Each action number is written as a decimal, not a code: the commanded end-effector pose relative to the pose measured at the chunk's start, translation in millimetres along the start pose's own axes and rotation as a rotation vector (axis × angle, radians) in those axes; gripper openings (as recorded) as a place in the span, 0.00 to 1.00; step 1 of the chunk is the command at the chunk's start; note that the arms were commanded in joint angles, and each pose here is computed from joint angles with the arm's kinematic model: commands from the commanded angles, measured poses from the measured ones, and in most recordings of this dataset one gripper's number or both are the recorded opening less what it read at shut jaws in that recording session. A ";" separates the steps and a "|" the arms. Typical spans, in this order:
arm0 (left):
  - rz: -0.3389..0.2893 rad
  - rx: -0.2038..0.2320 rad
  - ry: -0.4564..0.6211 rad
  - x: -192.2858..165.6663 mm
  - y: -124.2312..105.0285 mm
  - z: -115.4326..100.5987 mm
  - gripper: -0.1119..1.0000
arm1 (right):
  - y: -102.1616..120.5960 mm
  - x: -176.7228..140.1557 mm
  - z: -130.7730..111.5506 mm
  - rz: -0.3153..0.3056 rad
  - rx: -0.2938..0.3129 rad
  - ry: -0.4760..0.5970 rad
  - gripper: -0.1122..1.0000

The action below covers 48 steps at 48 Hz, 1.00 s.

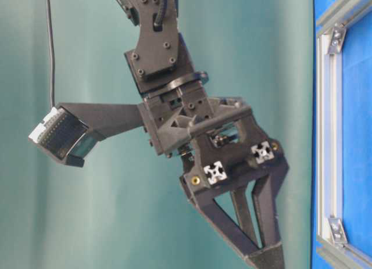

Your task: Insert the wire through the string loop located on the left side.

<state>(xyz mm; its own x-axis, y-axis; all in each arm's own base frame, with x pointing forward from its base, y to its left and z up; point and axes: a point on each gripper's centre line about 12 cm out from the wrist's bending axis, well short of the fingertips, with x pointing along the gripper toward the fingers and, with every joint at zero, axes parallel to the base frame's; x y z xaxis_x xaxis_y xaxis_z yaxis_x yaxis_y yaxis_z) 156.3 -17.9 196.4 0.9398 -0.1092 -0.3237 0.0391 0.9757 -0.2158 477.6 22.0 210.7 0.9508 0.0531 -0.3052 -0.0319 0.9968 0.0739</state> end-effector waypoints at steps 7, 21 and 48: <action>-0.002 0.004 -0.026 -0.2 -1.9 10.7 0.79 | 0.8 -8.6 19.4 0.002 -0.002 -0.049 0.93; -0.002 0.004 -0.026 0.0 -2.0 11.1 0.79 | 0.1 -8.6 19.4 0.001 -0.001 -0.049 0.93; -0.003 0.005 -0.026 -0.2 -2.0 11.1 0.79 | -1.3 -8.5 20.2 -0.002 0.000 -0.051 0.93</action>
<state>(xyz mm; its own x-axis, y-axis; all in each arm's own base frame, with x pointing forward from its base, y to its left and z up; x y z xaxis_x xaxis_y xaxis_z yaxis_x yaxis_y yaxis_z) 156.2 -17.9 196.3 0.9393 -0.1093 -0.3251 0.0393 0.9760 -0.2143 477.2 20.5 208.8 0.9496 0.0501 -0.3095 -0.0290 0.9970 0.0724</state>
